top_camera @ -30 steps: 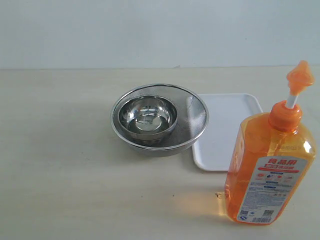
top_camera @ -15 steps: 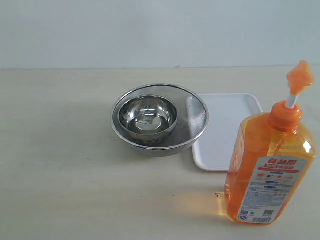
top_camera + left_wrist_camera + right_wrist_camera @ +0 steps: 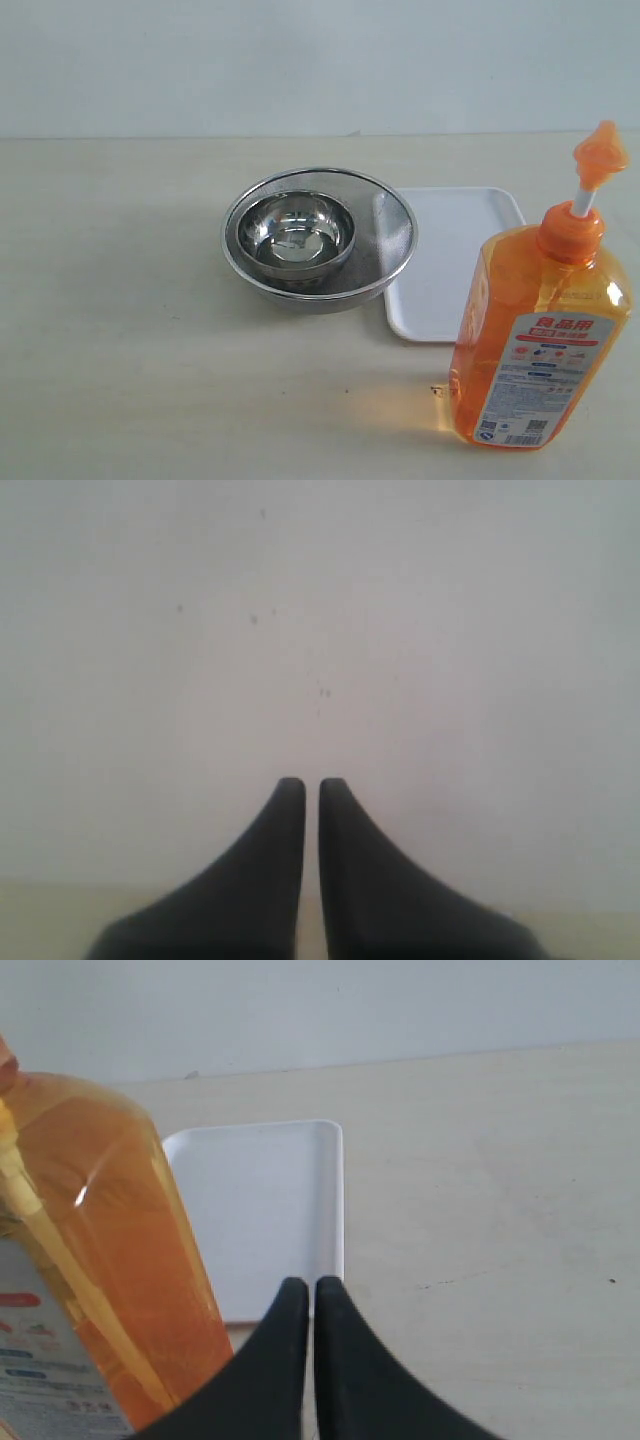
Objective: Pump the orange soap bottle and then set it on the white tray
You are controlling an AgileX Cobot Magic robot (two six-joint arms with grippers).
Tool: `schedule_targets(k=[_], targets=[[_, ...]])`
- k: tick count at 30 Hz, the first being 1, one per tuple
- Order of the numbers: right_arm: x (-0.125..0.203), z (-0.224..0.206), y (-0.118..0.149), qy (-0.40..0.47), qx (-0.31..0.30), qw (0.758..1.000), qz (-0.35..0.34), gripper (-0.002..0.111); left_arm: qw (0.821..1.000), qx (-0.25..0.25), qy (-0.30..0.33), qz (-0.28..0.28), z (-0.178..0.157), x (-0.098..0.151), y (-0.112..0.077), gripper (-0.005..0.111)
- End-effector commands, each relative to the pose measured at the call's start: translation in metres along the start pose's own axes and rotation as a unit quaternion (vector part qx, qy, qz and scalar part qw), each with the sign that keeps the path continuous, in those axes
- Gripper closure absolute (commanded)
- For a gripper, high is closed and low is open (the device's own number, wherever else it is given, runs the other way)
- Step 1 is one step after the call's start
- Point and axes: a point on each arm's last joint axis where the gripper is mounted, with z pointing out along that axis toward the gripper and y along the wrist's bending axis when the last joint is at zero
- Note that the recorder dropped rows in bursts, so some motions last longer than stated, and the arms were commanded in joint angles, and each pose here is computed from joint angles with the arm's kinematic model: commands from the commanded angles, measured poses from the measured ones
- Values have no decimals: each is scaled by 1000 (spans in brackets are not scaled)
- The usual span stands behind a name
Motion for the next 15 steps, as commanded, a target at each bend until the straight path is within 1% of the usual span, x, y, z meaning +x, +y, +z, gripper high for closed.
schedule_targets(k=[1,2,4,7,10,13,14,15], targets=[[-1,0,0,-7,1,1000,-2,108,987,-15,153,-50,25,1,-2,102],[-1,0,0,-7,1,1000,-2,108,982,-17,179,-61,30,4,-2,102],[-1,0,0,-7,1,1000,-2,108,975,-21,210,-68,40,10,-2,102],[-1,0,0,-7,1,1000,-2,108,970,-24,230,-80,50,16,-2,102],[-1,0,0,-7,1,1000,-2,108,967,-22,230,-108,58,19,-3,102],[-1,0,0,-7,1,1000,-2,108,968,1,237,-79,66,21,-6,102],[-1,0,0,-7,1,1000,-2,108,969,19,239,-55,68,20,-8,102],[-1,0,0,-7,1,1000,-2,108,969,32,238,-55,71,20,-11,102]])
